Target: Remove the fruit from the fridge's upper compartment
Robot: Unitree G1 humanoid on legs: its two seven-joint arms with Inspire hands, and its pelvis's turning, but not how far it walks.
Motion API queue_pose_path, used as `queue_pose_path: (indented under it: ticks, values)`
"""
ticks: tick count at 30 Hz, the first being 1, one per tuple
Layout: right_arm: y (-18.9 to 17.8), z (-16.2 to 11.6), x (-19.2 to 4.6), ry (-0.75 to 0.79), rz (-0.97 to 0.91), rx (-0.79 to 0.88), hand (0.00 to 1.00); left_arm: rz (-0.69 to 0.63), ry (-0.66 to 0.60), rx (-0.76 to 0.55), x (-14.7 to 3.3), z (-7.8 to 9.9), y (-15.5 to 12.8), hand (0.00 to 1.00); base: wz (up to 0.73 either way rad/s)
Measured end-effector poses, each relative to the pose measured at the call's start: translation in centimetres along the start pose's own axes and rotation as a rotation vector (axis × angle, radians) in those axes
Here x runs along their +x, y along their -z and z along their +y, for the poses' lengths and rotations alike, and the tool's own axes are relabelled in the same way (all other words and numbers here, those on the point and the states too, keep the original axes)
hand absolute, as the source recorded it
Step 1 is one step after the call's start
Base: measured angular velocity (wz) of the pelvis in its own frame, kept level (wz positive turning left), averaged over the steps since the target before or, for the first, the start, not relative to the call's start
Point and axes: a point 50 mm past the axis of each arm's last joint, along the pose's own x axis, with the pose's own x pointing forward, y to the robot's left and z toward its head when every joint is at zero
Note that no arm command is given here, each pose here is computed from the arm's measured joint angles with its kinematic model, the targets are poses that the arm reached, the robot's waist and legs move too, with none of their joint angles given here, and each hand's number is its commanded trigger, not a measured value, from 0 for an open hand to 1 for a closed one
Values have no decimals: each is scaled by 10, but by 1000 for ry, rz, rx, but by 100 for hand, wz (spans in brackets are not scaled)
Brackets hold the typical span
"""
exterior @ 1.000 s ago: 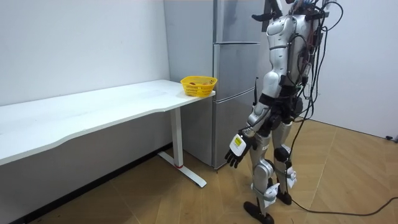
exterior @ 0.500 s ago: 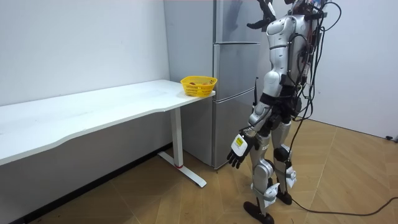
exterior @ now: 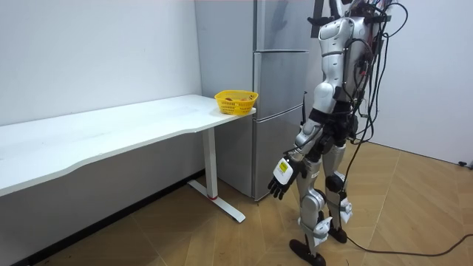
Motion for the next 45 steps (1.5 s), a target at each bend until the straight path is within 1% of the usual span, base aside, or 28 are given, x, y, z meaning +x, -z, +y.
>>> queue_pose_path:
  ticks: [2,3,5,8,9,11,12,14,15,17,18,19,20,22,23,24,26,27,29,30,32,33,35,37,41,42,45]
  values:
    - [15,-17,-4,76,98,-17,0,-1,-3,-1,0,0,0,0,0]
    - [19,-20,-6,92,120,-23,0,-1,-4,-3,0,0,0,0,0]
    - [38,-33,-16,149,227,-66,0,3,-18,-13,0,-1,0,0,0]
    - [56,-53,-31,244,368,-96,0,5,-24,-25,0,-1,-1,0,-1]
    - [60,-57,-34,257,389,-116,0,6,-28,-26,0,-1,0,0,-5]
    - [80,-72,-61,293,507,-211,0,18,-55,-66,0,-1,-1,0,0]
    - [84,-76,-69,296,541,-235,0,18,-59,-75,0,-1,-2,0,0]
    - [97,-89,-105,296,695,-315,0,28,-54,-85,1,-4,-2,0,-11]
    - [100,-92,-115,287,735,-339,0,31,-54,-87,0,-4,-1,0,-5]
    - [109,-104,-162,268,911,-433,0,45,-66,-91,-1,-5,1,0,7]
    - [111,-106,-174,254,953,-456,0,46,-66,-90,-1,-6,1,0,3]
    - [114,-107,-195,208,1041,-497,0,45,-63,-86,0,-7,-1,0,0]
    - [115,-108,-206,184,1083,-514,0,51,-61,-87,0,-8,0,0,0]
    - [116,-111,-242,92,1229,-567,0,58,-55,-102,-1,-12,1,0,-2]
    - [116,-112,-256,36,1282,-593,0,60,-54,-112,-1,-13,0,0,0]
    - [116,-114,-263,1,1305,-608,0,59,-53,-112,-1,-13,0,0,0]
    - [114,-116,-287,-156,1385,-651,0,60,-50,-121,-1,-15,0,0,0]
    - [113,-116,-292,-194,1402,-655,0,59,-48,-120,-1,-15,0,0,0]
    - [109,-112,-310,-353,1461,-650,0,52,-39,-109,-1,-18,-3,0,0]
    - [108,-111,-315,-393,1476,-646,0,49,-37,-107,0,-18,-3,0,5]
    - [103,-106,-333,-534,1554,-598,0,40,-32,-103,0,-19,-7,0,4]
    - [101,-105,-337,-567,1570,-582,0,39,-31,-103,1,-19,-7,0,0]
    - [96,-104,-354,-727,1647,-542,0,40,-28,-103,0,-19,-7,0,2]
    - [91,-107,-366,-790,1726,-509,0,44,-23,-104,0,-21,-6,0,10]
    - [77,-125,-392,-809,1942,-488,0,82,-11,-88,-1,-26,0,0,23]
    - [75,-128,-395,-816,1965,-488,0,92,-8,-89,-2,-27,1,0,12]
    - [65,-137,-406,-948,2042,-517,0,130,17,-68,-3,-36,5,0,3]
